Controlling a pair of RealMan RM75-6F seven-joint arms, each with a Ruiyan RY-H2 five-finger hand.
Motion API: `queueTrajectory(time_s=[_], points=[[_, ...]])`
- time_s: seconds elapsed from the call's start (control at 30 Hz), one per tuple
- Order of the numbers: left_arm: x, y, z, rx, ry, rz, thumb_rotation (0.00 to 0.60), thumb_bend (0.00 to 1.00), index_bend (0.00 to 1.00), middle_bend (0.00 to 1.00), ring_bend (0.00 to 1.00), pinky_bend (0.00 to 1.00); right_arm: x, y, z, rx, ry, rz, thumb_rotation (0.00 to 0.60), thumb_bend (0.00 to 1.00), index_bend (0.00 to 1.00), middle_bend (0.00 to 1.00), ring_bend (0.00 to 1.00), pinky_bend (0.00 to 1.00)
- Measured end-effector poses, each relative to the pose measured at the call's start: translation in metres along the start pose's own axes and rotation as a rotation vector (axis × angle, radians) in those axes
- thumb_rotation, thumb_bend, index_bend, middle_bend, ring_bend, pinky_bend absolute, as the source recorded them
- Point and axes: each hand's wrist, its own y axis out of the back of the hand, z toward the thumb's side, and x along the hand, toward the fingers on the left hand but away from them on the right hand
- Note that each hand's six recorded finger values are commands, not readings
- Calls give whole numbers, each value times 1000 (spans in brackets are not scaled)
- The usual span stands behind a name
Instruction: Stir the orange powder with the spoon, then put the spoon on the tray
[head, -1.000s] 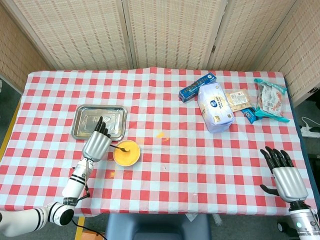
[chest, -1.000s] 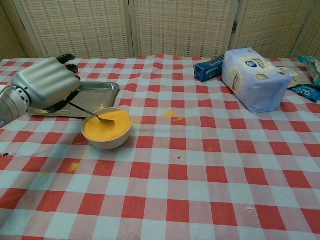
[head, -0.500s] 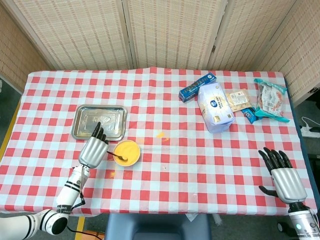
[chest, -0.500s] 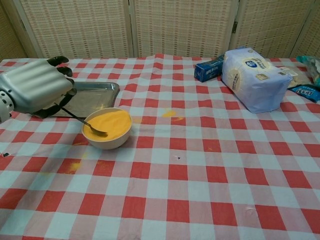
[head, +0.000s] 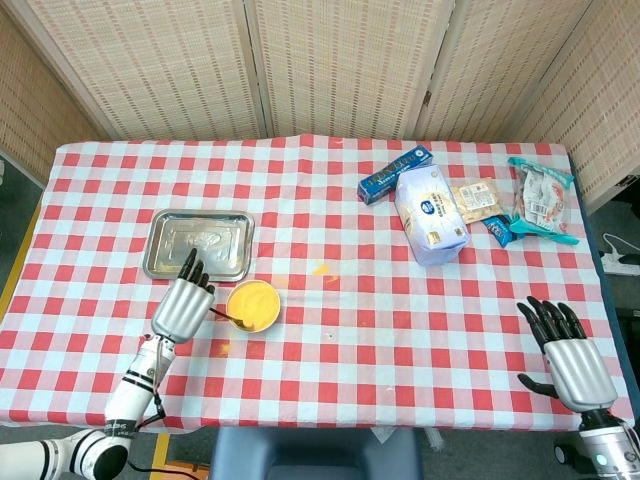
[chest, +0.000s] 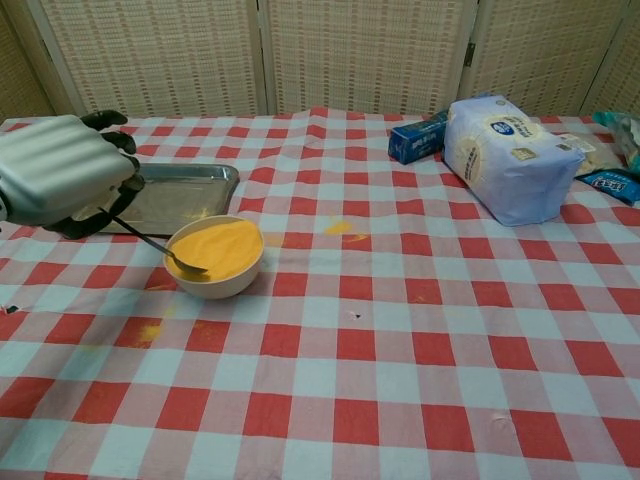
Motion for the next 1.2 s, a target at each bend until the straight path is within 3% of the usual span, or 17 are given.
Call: queueTrajectory(time_s=[0.57,0.93,1.2], points=[[42,-15,0,14,28,-61,600,773,831,378,155,50,-6,-1,-7,-2,-29,-3,600,37,0,0,0,0],[54,0,-4,-58,49,-23,600,775,830,382,154,49,-9,-4,-8,6,-39,12,600,37,0,0,0,0],[49,4,-3,-37,41,-22,600,773,831,382,154,50,-8,-3,-7,4,-35,6,600,37,0,0,0,0]])
